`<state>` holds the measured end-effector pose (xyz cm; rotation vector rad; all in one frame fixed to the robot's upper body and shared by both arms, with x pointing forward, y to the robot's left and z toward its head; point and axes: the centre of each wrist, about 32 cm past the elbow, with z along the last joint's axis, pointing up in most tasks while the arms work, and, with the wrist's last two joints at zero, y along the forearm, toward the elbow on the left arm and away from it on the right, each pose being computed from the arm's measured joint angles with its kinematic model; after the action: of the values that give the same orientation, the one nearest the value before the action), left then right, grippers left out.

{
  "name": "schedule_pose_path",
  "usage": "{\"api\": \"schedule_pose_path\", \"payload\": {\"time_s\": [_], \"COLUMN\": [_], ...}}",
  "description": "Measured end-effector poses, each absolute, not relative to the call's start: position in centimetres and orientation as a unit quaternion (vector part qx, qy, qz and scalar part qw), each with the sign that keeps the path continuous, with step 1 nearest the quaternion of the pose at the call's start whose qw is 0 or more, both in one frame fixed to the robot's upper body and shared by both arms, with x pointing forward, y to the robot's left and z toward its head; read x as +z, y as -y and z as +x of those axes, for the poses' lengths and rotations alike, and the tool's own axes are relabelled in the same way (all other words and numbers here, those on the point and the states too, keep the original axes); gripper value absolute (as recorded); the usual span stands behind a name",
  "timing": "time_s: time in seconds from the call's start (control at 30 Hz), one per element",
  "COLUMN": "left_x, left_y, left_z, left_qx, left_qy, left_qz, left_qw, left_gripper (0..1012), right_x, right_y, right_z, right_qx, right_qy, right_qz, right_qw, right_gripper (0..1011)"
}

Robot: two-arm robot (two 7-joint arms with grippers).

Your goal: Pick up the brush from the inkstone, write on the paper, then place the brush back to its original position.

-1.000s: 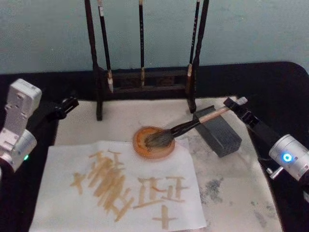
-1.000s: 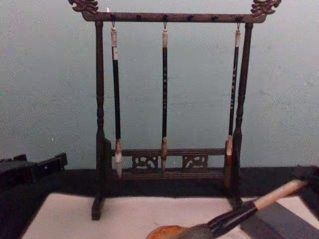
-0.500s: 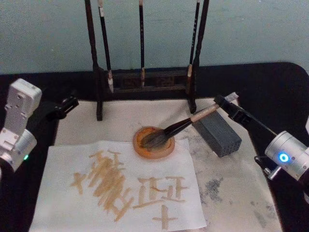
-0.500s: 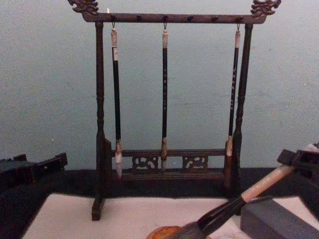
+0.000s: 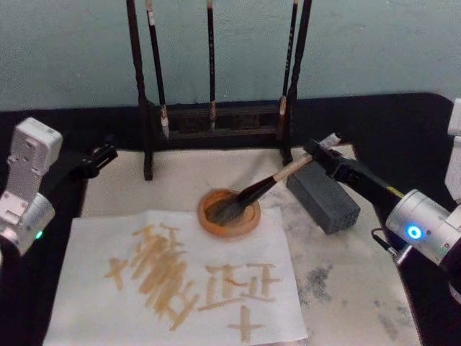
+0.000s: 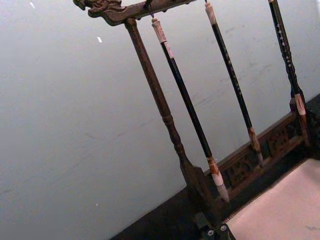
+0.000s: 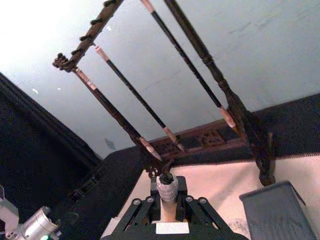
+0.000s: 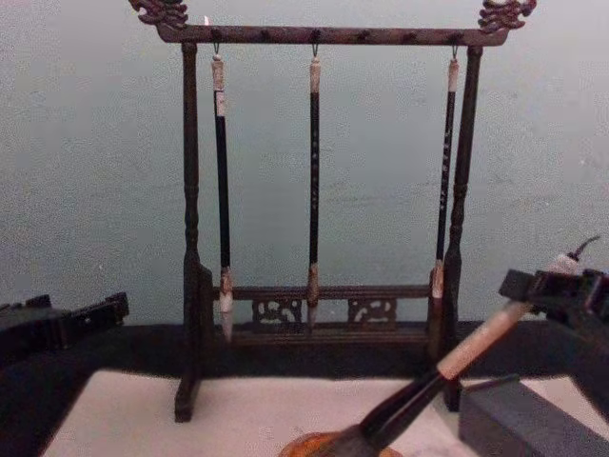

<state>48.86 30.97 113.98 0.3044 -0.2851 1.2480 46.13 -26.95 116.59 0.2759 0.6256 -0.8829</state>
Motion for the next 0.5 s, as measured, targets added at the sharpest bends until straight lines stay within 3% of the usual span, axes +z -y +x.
{"api": "schedule_pose_path", "payload": {"time_s": [0.5], "left_x": [114.0], "left_y": [-31.0], "left_z": [48.9], "left_qx": [0.58], "left_qy": [0.132], "left_qz": [0.141], "left_qw": [0.791], "left_gripper": [1000], "right_x": [119.3], "right_y": [26.4], "right_z": [45.9], "right_qx": [-0.406], "right_qy": [-0.255], "right_qz": [0.122], "right_qw": [0.869], "right_gripper": [189]}}
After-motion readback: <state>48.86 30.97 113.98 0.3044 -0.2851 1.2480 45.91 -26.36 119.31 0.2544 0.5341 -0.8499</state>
